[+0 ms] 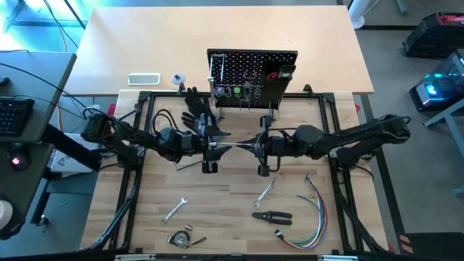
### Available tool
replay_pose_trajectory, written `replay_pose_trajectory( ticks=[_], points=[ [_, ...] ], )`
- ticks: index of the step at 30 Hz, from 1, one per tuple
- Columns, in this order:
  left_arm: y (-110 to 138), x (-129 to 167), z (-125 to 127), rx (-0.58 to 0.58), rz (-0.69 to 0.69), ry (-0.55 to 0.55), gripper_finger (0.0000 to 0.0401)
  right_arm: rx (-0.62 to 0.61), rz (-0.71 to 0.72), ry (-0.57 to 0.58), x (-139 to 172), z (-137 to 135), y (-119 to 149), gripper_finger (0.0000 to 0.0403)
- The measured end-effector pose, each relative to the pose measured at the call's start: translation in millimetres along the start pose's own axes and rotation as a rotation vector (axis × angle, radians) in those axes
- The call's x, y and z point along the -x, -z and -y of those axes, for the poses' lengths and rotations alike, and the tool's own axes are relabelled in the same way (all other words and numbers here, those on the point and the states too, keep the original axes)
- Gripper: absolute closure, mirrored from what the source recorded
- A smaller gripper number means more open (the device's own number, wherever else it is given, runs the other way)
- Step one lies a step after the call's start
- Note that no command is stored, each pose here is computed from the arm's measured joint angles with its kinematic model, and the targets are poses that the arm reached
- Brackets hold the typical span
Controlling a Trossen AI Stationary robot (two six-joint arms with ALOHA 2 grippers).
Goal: Hang tools onto peg board
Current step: Hang the silver wrench on the pegboard
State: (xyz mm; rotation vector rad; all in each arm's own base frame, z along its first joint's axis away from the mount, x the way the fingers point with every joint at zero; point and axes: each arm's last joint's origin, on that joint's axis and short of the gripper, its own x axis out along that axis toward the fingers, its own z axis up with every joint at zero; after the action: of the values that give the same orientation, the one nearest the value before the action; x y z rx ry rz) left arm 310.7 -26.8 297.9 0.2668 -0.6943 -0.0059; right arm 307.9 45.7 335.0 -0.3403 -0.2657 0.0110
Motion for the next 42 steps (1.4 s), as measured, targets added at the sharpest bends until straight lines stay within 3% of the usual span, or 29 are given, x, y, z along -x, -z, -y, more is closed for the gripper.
replay_pose_trajectory(
  ticks=[9,17,21,33,42],
  points=[
    [-4,-5,-1,0.026,0.026,0.014,0.0247,-0.008,0.053,0.0,-4,3,2,0.0403],
    [-5,-5,-1,0.046,0.053,0.082,0.0338,-0.016,0.056,-0.001,-5,4,4,0.0403],
    [-6,-5,-1,0.045,0.063,0.089,0.0363,-0.032,0.051,0.003,-5,7,6,0.0403],
    [-6,-5,-1,0.052,0.067,0.089,0.0366,-0.053,0.024,-0.005,-5,8,9,0.0403],
    [-6,-5,0,0.054,0.058,0.098,0.0366,-0.07,-0.004,0.009,-13,3,26,0.0403]
  ],
)
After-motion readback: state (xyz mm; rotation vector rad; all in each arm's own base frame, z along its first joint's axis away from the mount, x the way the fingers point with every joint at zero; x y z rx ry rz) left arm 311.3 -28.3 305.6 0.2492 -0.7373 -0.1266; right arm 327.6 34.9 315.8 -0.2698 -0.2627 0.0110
